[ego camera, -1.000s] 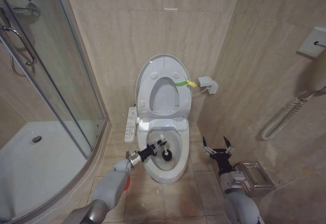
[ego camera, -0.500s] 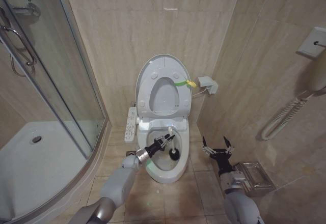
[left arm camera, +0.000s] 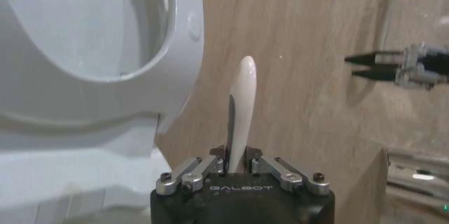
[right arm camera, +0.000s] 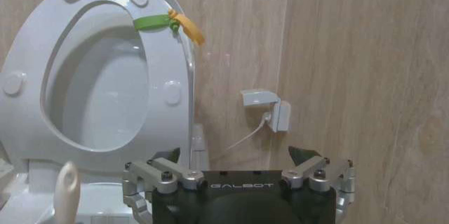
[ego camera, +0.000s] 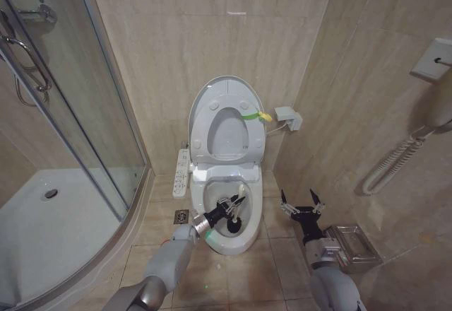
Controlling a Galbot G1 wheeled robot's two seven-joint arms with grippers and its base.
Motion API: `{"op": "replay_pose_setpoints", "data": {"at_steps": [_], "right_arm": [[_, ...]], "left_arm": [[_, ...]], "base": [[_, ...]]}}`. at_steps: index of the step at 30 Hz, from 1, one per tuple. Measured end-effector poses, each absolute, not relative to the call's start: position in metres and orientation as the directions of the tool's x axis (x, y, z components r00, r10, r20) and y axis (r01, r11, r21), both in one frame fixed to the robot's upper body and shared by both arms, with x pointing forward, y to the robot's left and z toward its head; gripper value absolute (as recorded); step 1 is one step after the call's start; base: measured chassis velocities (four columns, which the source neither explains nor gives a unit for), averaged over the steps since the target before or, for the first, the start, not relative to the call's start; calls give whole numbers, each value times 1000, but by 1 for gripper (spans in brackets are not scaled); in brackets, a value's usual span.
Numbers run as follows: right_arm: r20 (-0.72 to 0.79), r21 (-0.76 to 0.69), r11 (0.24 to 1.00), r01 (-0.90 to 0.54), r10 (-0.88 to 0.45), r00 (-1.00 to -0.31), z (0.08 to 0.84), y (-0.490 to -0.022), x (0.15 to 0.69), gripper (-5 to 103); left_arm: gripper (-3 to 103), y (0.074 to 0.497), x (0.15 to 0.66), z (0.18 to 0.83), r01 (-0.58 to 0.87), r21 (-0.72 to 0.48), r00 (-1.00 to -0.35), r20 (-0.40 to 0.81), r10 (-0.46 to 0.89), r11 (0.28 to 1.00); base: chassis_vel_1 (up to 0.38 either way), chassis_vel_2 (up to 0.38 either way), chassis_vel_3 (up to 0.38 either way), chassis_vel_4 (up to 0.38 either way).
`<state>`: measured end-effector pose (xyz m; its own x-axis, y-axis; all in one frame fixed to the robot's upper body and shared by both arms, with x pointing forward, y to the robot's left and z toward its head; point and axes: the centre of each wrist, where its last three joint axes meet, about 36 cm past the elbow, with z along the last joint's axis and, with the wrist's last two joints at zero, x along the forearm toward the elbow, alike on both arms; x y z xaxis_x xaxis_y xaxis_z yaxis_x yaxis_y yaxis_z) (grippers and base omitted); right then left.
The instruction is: Open the toilet lid, clean the toilet bowl with a toilet brush, close the toilet lid, and flush.
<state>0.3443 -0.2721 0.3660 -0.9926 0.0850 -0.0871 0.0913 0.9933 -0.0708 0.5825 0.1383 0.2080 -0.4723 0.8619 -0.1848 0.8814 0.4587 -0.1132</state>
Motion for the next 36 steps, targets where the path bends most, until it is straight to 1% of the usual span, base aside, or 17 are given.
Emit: {"op": "replay_pose_setpoints", "data": {"at_steps": [5,7,11,14,20,25,26,31,32,36], "right_arm": [[-87,-71,993,91,85,-993,366,-272,344,100],[-87,-71,993,91,85,-993,366,-272,344,100],[-87,-71,993,91,85,-993,366,-272,344,100],[-87,-71,993,91,85,-993,366,-272,344,100],[-87,-71,993,91,85,-993,366,-272,344,100],[-87,-71,993,91,85,-993,366,-272,344,100],[-87,-71,993,91,85,-993,366,-272,344,100],[-87,-71,993,91,85,-993,366,-272,344,100],[-87,-71,993,91,85,-993,366,-272,344,100],[-87,-71,993,91,85,-993,366,-272,344,100]], "left_arm": [[17,130,594,230,892,-85,-451,-238,860,444],[17,128,593,230,893,-85,-448,-241,861,441],[17,124,583,217,896,-103,-444,-215,870,432],[17,128,563,192,897,-121,-440,-167,882,425],[18,135,552,182,897,-129,-439,-147,886,423],[18,134,564,200,900,-110,-435,-186,881,422],[20,133,569,206,903,-100,-430,-197,881,419],[20,130,580,222,902,-87,-432,-239,870,424],[17,129,581,223,902,-87,-432,-242,869,424],[17,129,580,222,900,-90,-435,-244,867,427]], "base": [[0,0,0,0],[0,0,0,0],[0,0,0,0],[0,0,0,0],[0,0,0,0],[0,0,0,0],[0,0,0,0],[0,0,0,0],[0,0,0,0],[0,0,0,0]]}}
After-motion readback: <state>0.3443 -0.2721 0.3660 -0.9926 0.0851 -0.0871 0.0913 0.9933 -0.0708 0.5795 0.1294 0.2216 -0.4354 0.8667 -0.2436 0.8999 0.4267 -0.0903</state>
